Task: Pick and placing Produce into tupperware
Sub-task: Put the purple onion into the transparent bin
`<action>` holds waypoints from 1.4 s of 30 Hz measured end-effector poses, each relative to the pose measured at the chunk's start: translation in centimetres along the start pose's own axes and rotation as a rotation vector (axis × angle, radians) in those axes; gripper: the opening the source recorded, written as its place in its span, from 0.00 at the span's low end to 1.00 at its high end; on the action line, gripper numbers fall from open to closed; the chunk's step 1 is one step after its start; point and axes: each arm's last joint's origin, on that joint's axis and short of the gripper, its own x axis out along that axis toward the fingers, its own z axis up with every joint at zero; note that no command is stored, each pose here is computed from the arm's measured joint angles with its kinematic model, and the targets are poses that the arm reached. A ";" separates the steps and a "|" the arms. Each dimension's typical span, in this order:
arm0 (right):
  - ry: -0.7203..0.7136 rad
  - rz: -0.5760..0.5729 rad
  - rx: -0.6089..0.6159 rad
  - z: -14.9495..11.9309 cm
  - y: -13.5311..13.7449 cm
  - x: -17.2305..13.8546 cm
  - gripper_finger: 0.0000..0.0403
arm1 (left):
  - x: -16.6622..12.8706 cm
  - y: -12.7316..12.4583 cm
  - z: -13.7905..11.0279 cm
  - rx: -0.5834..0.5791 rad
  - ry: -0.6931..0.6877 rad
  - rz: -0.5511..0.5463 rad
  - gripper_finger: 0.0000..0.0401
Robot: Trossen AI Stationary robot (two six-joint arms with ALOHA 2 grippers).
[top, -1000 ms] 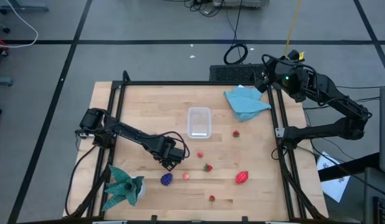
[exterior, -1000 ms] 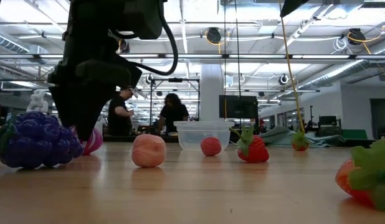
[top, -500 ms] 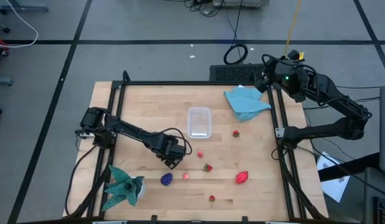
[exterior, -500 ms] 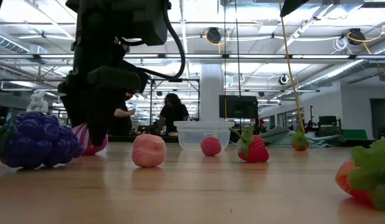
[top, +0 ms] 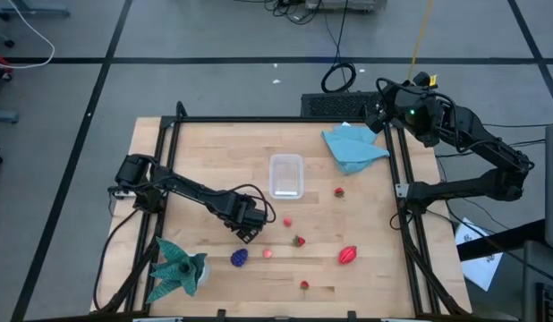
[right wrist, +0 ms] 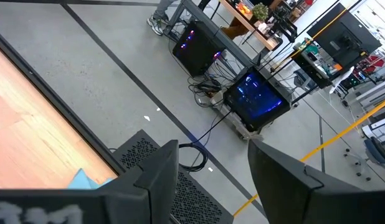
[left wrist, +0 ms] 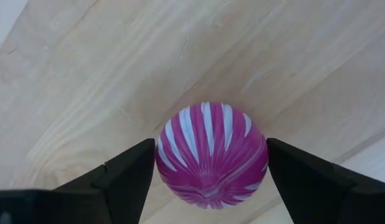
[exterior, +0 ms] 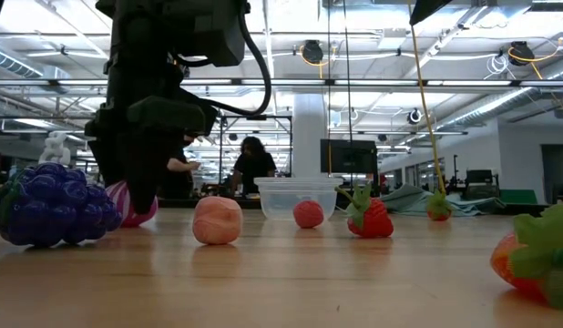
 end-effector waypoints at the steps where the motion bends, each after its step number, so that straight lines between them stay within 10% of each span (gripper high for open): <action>1: 0.000 0.000 0.000 0.0 0.0 0.0 0.45 | 0.0 0.0 0.0 0.000 0.000 0.000 0.74; 10: 0.000 0.000 0.000 0.0 0.0 0.0 0.45 | 0.0 0.0 0.0 -0.002 -0.001 0.000 0.59; 29: 0.000 0.000 0.000 0.0 0.0 0.0 0.45 | -1.6 0.2 0.0 -0.025 -0.060 -0.047 0.67; 42: -0.024 -0.004 0.026 0.3 -0.1 0.0 0.45 | -9.1 2.4 3.2 -0.004 -0.489 -0.344 0.68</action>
